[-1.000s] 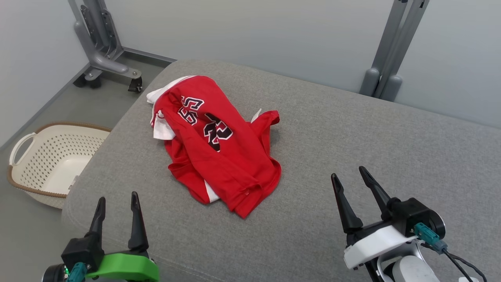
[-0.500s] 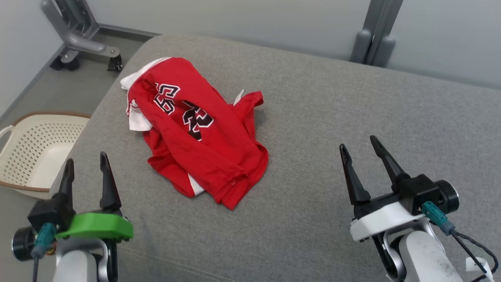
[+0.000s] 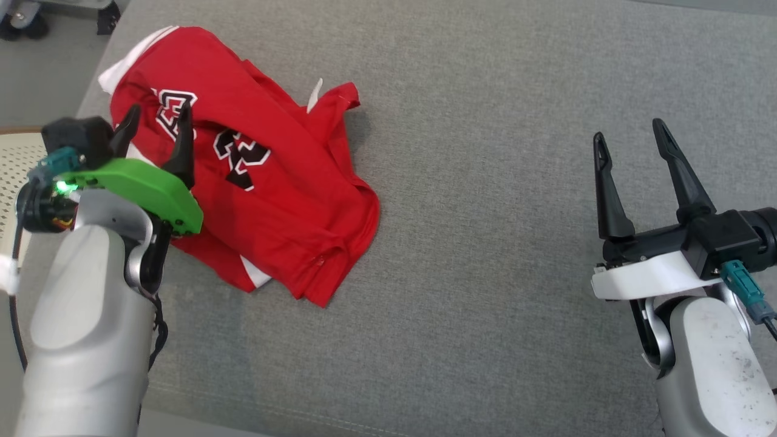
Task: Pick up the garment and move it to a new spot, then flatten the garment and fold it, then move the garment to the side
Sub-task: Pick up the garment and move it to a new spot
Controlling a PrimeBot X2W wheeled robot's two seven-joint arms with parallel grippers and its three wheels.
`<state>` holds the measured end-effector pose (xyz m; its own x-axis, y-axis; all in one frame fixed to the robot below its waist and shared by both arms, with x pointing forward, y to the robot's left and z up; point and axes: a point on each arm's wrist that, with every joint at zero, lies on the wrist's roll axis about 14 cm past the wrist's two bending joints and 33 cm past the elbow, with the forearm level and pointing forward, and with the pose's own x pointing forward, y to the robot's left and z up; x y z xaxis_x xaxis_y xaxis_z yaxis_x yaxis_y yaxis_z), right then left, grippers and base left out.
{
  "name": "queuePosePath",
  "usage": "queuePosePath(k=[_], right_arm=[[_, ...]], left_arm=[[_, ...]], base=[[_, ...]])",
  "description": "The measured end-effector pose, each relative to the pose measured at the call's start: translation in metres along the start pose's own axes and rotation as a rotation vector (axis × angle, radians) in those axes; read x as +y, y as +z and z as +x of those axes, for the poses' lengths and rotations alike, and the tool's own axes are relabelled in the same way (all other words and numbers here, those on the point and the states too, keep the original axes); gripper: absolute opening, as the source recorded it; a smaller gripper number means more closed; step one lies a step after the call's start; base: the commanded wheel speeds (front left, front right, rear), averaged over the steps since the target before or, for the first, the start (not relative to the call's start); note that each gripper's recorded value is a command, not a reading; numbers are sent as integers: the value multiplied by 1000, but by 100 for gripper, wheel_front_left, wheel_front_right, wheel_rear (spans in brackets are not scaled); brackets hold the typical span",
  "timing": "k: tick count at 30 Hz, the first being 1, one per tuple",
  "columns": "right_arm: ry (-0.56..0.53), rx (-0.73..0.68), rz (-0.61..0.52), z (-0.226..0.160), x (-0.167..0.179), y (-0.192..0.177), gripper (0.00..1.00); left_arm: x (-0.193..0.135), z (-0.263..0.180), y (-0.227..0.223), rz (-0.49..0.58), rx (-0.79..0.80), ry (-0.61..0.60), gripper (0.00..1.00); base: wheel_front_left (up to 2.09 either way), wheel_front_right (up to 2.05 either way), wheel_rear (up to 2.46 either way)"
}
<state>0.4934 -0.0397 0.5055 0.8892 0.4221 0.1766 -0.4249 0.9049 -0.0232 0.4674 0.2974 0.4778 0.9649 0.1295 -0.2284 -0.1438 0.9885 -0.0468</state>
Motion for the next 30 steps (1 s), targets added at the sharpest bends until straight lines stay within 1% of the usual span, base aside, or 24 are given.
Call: queuePosePath(k=[2, 5, 8, 12, 13, 14, 15, 17, 23, 27, 30], right_arm=[[-12, 18, -1, 0, -6, -10, 100], [-22, 45, 5, -3, -11, -23, 100], [-33, 67, 8, -7, -15, -33, 100], [-40, 100, 4, -13, -19, -44, 100], [-43, 105, 2, -15, -21, -46, 100], [-48, 111, 2, -16, -22, -47, 100], [-54, 118, 2, -18, -24, -49, 100], [-63, 127, -1, -21, -27, -51, 100], [-63, 144, 3, -27, -24, -51, 100], [-54, 132, 10, -29, -17, -40, 100], [-42, 131, -1, -35, -12, -33, 100]], left_arm=[[-8, 16, -8, -13, 70, -30, 100], [0, 33, -20, 8, 162, -27, 100], [-4, 45, -39, 20, 251, -39, 100], [-10, 58, -56, 31, 315, -53, 100], [-11, 60, -59, 33, 323, -56, 71], [-14, 63, -62, 44, 325, -66, 0], [-18, 65, -64, 59, 330, -80, 0], [-23, 68, -64, 53, 308, -92, 0], [-13, 67, -38, 59, 176, -74, 0], [-11, 62, 5, 53, 3, -71, 0], [-22, 54, 49, 99, -165, -114, 0]], base=[[0, 0, 0], [0, 0, 0], [0, 0, 0], [0, 0, 0], [0, 0, 0], [0, 0, 0], [0, 0, 0], [0, 0, 0], [0, 0, 0], [0, 0, 0], [0, 0, 0]])
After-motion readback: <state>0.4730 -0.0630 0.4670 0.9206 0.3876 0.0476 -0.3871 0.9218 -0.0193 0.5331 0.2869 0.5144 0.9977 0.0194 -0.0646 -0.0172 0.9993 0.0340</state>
